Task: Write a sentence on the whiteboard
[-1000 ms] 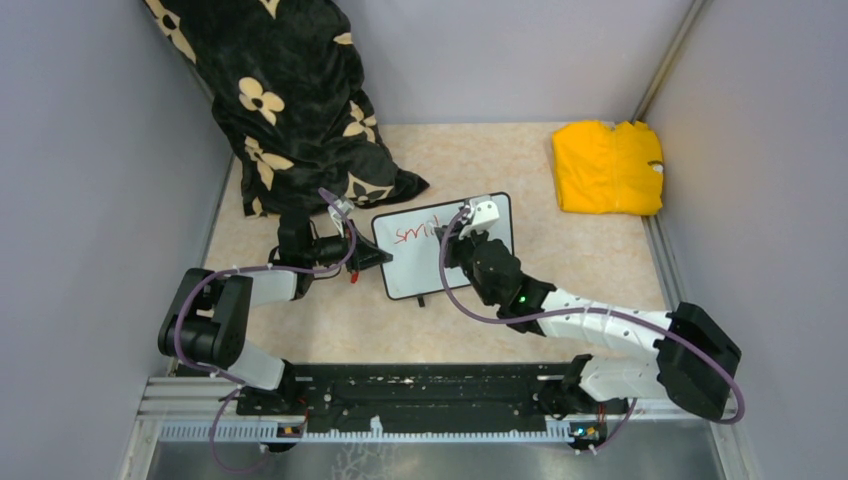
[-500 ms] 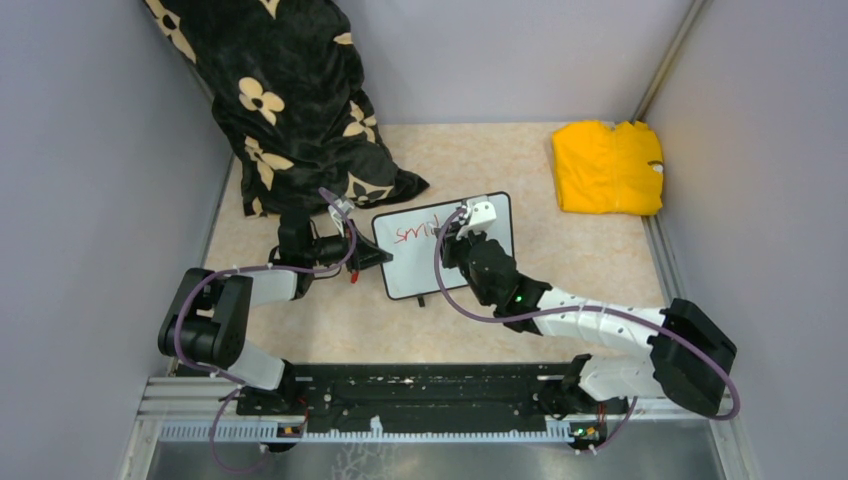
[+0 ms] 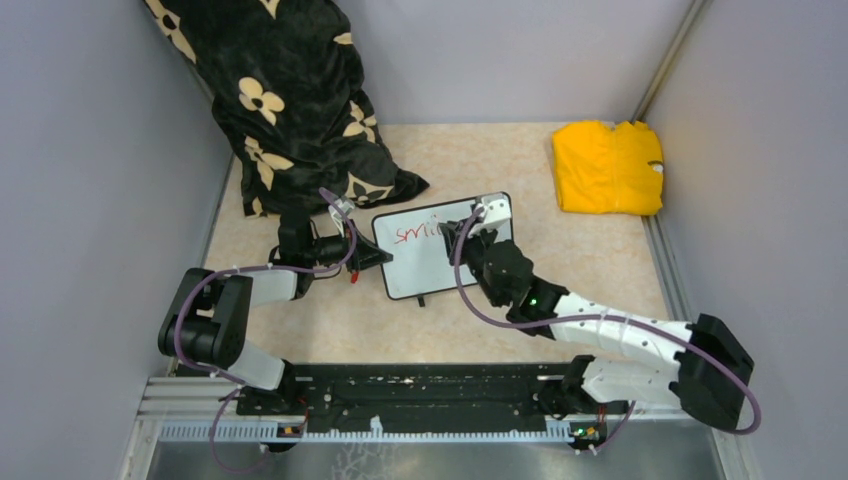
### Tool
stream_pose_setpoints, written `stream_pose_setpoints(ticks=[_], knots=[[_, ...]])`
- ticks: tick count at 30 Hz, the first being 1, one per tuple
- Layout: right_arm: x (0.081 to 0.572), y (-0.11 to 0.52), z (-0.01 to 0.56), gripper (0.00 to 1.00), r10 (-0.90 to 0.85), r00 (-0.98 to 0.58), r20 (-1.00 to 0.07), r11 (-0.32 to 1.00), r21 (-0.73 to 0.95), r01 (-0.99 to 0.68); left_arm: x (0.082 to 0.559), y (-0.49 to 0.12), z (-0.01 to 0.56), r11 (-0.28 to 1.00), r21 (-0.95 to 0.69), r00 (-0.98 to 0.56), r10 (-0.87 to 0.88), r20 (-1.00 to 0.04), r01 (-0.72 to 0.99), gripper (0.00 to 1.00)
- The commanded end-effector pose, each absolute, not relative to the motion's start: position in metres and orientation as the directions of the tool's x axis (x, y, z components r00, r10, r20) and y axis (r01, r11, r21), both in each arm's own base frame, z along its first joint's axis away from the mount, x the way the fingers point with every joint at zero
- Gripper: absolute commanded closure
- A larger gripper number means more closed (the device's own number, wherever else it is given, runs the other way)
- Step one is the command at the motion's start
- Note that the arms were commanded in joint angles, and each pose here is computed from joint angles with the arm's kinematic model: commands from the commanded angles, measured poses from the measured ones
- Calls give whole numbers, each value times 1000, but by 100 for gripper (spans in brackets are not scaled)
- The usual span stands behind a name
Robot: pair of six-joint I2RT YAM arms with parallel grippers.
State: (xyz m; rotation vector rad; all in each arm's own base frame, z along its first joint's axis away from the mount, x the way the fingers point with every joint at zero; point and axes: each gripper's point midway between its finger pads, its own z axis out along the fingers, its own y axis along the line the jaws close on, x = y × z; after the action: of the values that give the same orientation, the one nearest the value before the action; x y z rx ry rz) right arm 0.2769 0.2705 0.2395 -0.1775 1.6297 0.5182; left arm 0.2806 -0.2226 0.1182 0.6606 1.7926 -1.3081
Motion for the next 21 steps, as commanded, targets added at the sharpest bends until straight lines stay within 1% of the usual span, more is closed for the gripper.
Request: stream_pose_setpoints(ticks=[1, 4, 8, 13, 21], knots=[[267, 257, 280, 100, 289, -81, -954, 855, 295, -427, 283, -223, 103, 359, -509, -542, -12, -840, 782, 100], [265, 243, 274, 100, 276, -76, -958, 876, 284, -390, 283, -223, 103, 360, -510, -543, -12, -840, 781, 100], [266, 223, 248, 100, 236, -89, -968, 916, 252, -313, 283, -223, 102, 361, -510, -543, -11, -839, 781, 100], [262, 212, 219, 100, 215, -124, -969, 929, 242, -279, 283, -223, 103, 360, -508, -541, -11, -841, 782, 100], [263, 211, 215, 100, 233, -118, -965, 930, 256, -265, 284, -223, 102, 363, -508, -542, -9, -840, 781, 100]])
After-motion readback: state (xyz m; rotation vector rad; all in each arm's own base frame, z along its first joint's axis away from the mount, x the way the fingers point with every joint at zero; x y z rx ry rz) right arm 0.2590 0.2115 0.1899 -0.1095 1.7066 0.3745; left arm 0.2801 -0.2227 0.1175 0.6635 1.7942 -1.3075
